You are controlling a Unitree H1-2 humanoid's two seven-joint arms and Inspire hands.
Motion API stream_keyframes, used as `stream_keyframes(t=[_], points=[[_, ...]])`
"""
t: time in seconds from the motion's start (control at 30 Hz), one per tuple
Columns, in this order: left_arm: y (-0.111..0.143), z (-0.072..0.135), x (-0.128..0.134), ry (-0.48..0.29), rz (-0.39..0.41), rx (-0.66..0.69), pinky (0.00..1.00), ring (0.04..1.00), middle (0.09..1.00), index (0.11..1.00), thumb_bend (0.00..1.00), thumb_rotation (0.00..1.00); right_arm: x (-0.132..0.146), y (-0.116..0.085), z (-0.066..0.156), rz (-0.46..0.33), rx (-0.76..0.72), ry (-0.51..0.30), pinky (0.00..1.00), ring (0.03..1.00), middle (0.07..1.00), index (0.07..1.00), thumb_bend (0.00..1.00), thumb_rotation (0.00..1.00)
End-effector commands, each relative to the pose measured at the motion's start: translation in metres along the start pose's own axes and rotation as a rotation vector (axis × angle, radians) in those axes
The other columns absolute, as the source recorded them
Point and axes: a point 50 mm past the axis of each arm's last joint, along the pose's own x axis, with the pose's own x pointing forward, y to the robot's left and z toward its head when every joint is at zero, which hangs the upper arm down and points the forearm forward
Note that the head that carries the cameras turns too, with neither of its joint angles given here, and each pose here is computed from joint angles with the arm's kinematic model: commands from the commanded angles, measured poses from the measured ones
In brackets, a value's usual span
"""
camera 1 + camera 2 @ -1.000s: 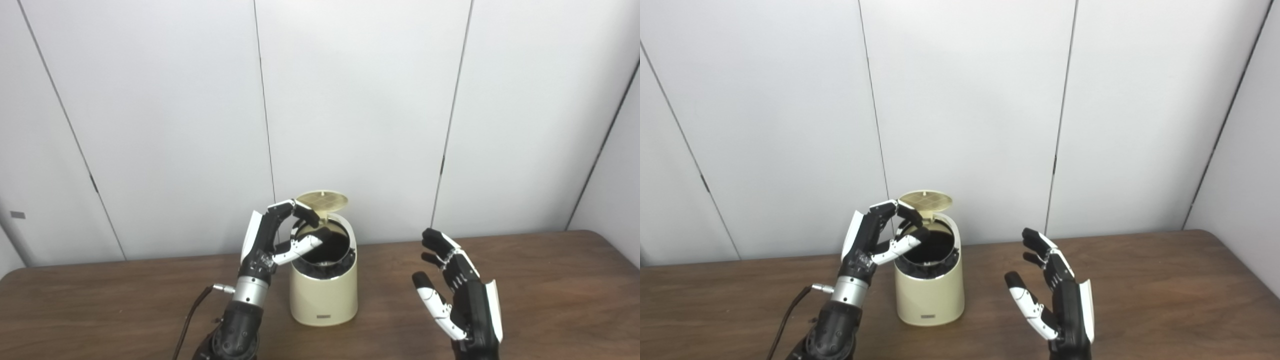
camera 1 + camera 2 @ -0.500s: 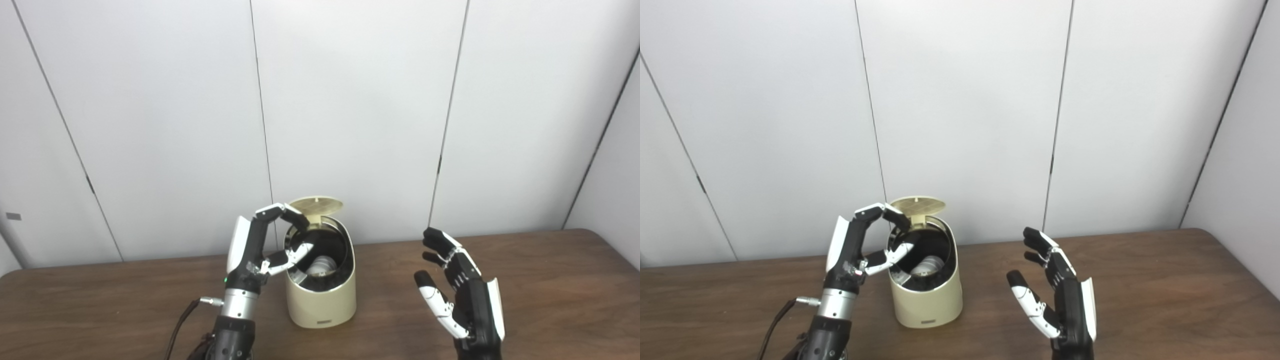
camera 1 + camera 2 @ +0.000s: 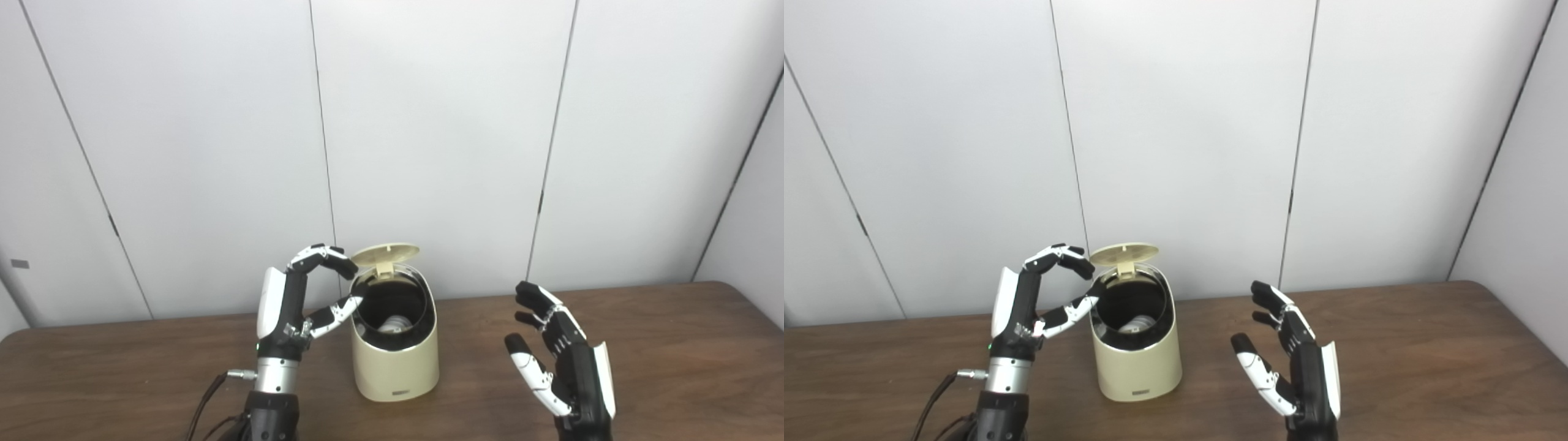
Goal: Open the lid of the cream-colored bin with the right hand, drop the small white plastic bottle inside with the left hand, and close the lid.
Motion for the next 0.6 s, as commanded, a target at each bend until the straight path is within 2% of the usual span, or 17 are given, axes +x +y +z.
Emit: stream_keyframes(t=[0.0,0.33,0.4,0.57], points=[[0.007,0.012,0.027,-0.084,0.027,-0.004,0.81,0.701,0.481,0.484,0.52,0.0,0.011,0.004,0.014,-0.004,0.026,-0.094,0.72,0.799,0.8,0.769,0.4,0.53],[0.01,0.015,0.025,-0.082,0.042,-0.028,0.8,0.698,0.482,0.482,0.52,0.0,0.012,0.002,0.014,-0.002,0.023,-0.095,0.72,0.801,0.803,0.774,0.4,0.54],[0.015,0.016,0.023,-0.074,0.068,-0.052,0.79,0.7,0.511,0.456,0.52,0.0,0.012,0.002,0.014,-0.001,0.025,-0.094,0.72,0.798,0.8,0.77,0.4,0.54],[0.039,0.021,0.016,-0.054,0.111,-0.126,0.85,0.696,0.478,0.491,0.52,0.0,0.014,0.0,0.013,0.003,0.016,-0.087,0.73,0.807,0.807,0.773,0.41,0.55]])
